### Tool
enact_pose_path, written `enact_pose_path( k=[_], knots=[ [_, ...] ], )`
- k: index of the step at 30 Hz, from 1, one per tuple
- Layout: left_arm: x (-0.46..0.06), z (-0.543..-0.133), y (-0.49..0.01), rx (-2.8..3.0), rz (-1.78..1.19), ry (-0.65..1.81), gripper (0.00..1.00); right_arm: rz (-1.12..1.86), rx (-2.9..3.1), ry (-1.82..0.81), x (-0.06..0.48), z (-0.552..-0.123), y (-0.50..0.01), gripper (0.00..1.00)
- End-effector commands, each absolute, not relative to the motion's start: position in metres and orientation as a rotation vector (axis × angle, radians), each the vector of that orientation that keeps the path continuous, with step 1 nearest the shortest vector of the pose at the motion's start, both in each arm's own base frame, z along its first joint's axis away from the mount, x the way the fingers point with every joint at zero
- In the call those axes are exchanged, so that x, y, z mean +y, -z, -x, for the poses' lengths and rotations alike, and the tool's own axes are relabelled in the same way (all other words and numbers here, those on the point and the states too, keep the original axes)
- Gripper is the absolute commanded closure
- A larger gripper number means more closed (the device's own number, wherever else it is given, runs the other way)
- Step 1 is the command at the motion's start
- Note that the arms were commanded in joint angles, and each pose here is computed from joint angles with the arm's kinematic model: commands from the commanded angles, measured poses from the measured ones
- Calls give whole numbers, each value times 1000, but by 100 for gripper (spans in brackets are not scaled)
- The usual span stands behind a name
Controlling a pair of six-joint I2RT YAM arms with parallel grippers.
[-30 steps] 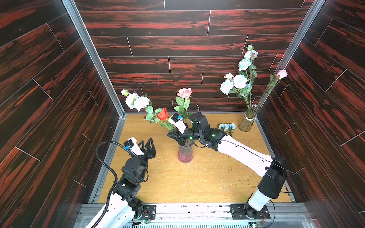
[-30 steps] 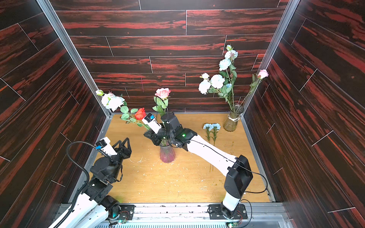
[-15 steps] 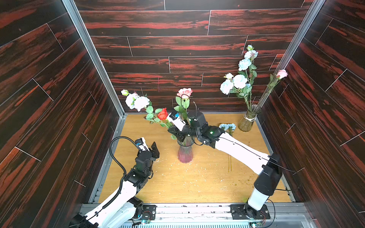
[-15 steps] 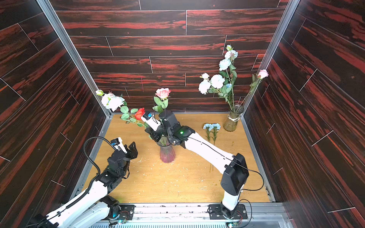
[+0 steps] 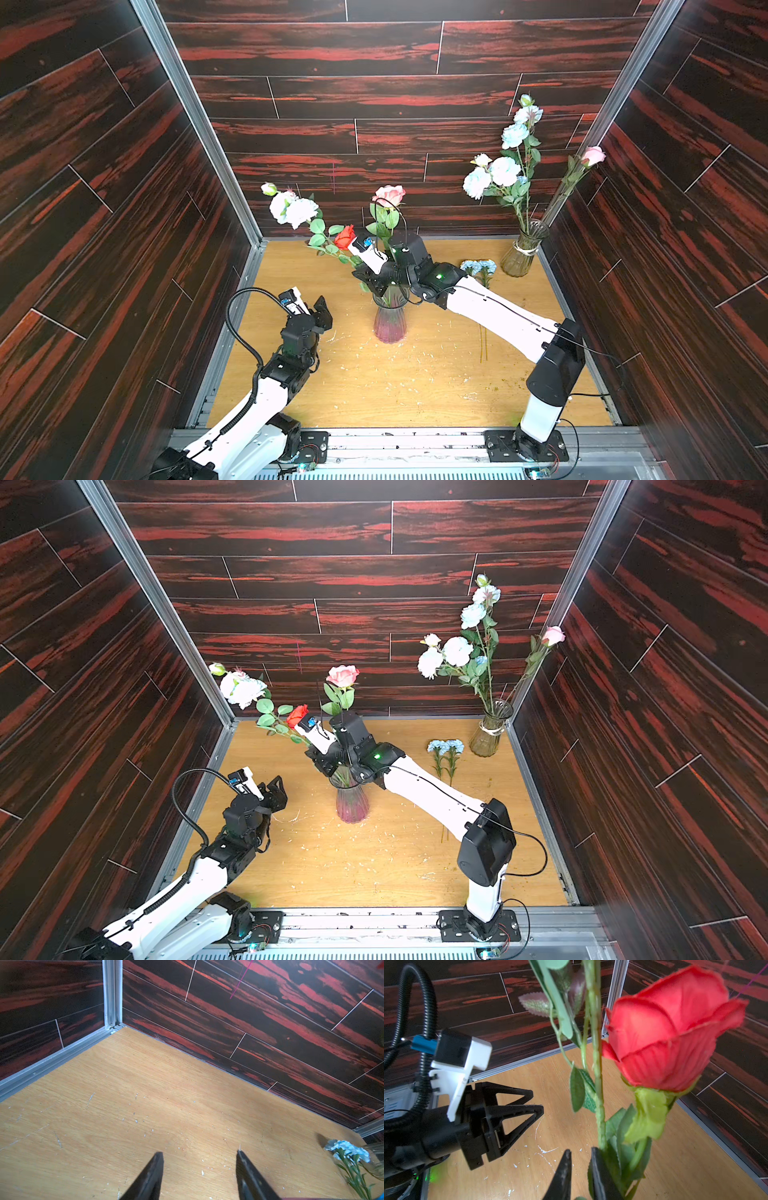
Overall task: Pick out blue flowers from the vase
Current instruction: Pick up the flower from the vase.
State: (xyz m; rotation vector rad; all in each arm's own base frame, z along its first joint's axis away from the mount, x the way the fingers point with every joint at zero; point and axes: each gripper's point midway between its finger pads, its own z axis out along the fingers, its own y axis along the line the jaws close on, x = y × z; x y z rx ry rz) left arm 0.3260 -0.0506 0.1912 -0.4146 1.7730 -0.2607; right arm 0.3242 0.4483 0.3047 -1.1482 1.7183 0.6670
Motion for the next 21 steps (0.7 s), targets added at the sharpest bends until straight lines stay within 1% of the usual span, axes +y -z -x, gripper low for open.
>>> enact_pose_path(
  k=[1,9,15,21],
  knots=[
    [-51,-330,-200,1746,424,280,42,1138,1700,-636,448,-329,-313,77],
    [-53,-331,-200,1746,417,292,42,1133,1684,-641,445,-323,-322,70],
    [-55,-331,-200,1744,409,304,42,1116,1657,-643,441,-318,-335,70],
    [-56,-331,-200,1743,407,307,42,1114,1668,-616,442,-323,-330,70]
  ],
)
